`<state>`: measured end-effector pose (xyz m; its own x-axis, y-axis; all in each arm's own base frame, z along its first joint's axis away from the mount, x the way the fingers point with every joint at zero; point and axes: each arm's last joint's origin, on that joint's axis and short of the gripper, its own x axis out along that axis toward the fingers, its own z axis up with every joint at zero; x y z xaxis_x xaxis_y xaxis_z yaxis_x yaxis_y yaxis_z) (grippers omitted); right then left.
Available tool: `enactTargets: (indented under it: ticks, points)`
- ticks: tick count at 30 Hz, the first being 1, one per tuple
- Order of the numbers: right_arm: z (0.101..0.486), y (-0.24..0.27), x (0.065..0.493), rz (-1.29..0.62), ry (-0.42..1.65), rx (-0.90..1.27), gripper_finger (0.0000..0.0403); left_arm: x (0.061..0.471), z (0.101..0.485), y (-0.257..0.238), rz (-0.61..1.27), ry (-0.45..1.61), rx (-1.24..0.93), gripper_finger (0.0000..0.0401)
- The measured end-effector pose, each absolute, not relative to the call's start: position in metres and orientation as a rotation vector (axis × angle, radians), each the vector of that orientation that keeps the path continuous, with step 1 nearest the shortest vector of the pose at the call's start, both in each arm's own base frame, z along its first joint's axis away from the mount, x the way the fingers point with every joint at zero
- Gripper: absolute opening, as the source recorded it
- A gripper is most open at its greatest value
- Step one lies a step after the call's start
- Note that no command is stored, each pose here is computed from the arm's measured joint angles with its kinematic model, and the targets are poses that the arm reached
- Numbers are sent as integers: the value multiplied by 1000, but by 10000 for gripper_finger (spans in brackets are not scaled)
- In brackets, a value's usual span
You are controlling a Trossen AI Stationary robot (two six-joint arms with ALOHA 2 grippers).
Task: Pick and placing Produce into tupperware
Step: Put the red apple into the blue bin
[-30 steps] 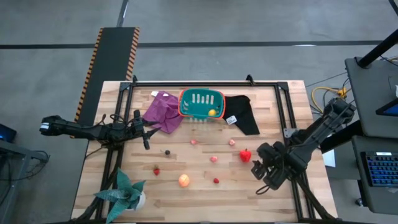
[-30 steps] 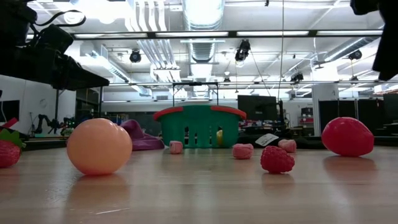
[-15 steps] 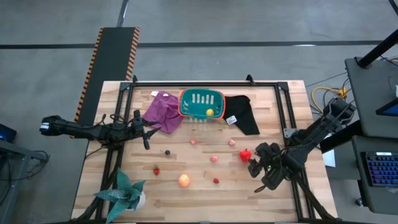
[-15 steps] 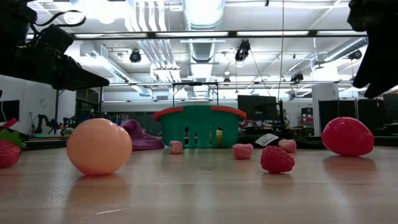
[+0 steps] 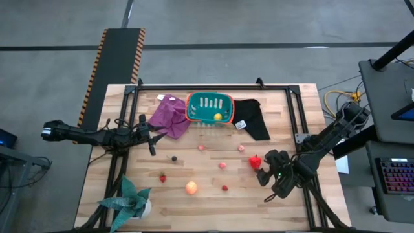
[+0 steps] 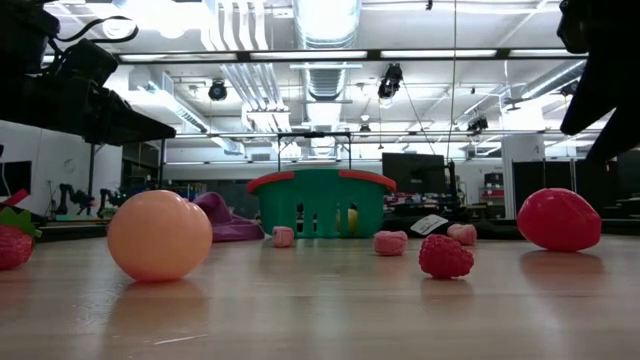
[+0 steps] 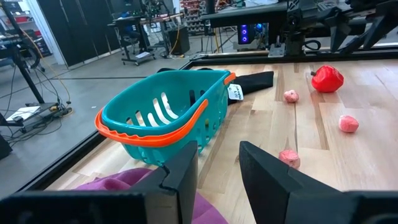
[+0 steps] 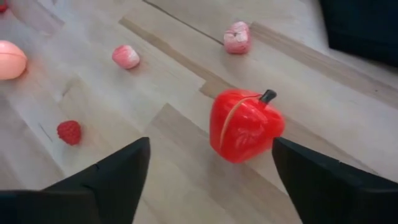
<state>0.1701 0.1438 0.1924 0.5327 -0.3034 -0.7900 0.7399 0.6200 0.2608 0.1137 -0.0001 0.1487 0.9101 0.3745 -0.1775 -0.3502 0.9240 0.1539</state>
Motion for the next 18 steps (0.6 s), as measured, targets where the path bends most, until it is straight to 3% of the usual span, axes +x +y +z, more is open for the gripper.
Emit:
enactTargets:
  ticks: [4, 18]
  points:
    - [192, 144, 170, -670, 778, 630, 365, 114, 149, 0, 374, 206, 120, 105]
    - [191, 141, 171, -694, 772, 646, 368, 114, 149, 0, 375, 206, 120, 105]
